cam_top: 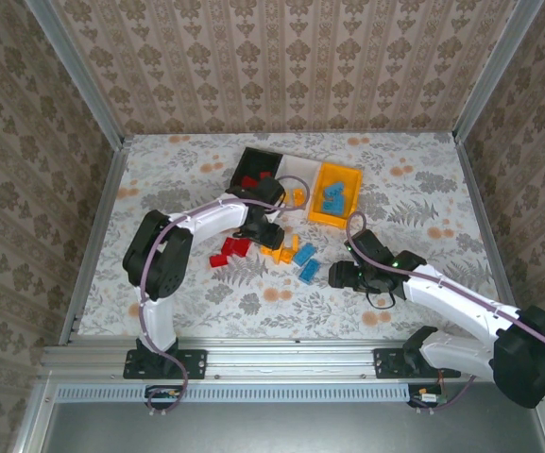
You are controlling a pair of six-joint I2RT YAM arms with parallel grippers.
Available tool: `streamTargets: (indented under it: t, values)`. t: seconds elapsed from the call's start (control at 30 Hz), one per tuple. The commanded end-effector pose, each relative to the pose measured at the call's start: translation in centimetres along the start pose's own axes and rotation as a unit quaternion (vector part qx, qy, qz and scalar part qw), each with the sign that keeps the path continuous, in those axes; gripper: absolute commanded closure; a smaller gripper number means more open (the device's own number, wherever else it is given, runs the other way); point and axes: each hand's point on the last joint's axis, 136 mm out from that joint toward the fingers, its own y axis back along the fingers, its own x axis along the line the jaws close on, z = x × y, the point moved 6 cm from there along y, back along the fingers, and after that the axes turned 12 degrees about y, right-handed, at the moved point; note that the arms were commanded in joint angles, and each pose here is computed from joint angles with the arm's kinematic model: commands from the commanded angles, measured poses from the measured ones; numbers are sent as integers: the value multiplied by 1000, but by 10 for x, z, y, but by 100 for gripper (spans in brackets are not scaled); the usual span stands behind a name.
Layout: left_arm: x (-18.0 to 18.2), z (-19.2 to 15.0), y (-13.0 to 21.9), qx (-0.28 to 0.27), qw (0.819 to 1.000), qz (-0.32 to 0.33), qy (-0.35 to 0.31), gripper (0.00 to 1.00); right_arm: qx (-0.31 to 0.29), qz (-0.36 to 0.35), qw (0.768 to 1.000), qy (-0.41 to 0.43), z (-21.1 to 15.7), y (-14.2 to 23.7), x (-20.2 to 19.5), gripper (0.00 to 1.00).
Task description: Sort the legos into containers by color
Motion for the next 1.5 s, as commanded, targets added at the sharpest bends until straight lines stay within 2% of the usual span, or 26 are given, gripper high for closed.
streamTargets:
  t: [0.0,0.13,0.3,0.93,1.17,1.33,1.47]
  values:
    - [5,-8,-14,21,1000,7,13,44,-1,8,1000,-4,3,0,4,28]
    - [7,-10,-18,27,999,10,16,46,0,9,1000,-4,3,0,5,28]
    - [12,-17,-24,41,999,24,18,44,-2,11,1000,-6,3,1,5,28]
    - [21,-27,-5,27,999,18,30,47,-9,25,1000,-12,4,-4,8,28]
    - [19,-29,-13,33,999,9,27,54,-11,27,1000,-12,5,-3,10,28]
    - [16,-22,-7,22,1000,3,16,56,-11,26,1000,-10,7,-2,11,28]
    - [13,-16,3,13,1000,-1,6,61,-11,28,1000,-10,8,-3,13,28]
